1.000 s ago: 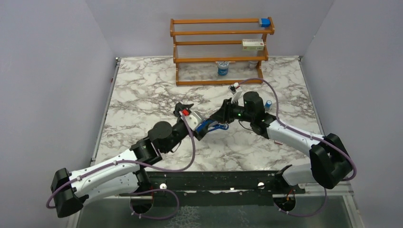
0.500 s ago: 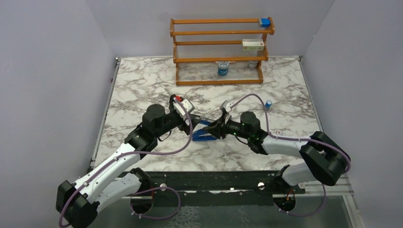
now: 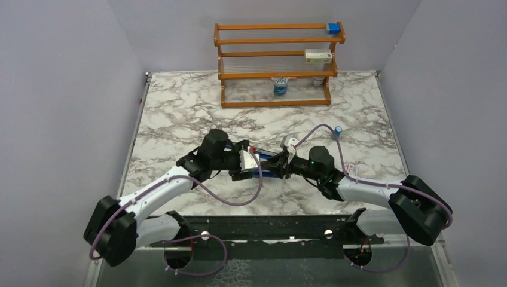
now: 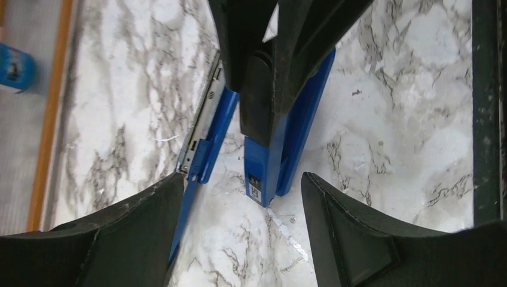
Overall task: Load the staples into the stapler
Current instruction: Pick up the stapler from the center of the board.
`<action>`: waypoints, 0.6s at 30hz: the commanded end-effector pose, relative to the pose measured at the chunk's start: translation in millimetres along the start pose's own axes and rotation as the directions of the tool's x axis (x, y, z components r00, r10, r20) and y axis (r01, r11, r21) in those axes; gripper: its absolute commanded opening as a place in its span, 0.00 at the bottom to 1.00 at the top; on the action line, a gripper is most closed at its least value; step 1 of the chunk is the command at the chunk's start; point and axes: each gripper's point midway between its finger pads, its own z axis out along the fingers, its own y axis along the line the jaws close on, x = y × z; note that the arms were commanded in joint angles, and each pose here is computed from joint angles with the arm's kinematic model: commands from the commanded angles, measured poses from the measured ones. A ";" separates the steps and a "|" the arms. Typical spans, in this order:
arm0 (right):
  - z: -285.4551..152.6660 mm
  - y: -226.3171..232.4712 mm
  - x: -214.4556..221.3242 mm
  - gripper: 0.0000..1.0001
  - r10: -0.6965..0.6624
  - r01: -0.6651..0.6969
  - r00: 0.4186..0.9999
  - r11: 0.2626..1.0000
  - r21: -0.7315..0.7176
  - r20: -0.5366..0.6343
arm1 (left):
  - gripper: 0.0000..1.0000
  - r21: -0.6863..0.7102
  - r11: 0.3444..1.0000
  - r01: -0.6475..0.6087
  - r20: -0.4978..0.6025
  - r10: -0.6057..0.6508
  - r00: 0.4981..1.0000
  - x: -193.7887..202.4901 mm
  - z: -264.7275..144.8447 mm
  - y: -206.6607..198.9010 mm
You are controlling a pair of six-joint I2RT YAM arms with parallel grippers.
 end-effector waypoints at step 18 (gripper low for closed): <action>1.6 0.8 -9.6 0.01 -0.073 0.073 0.997 0.997 -0.021 0.008 | 0.49 0.326 0.940 -0.105 0.052 0.093 0.994 5.8 54.8 -12.8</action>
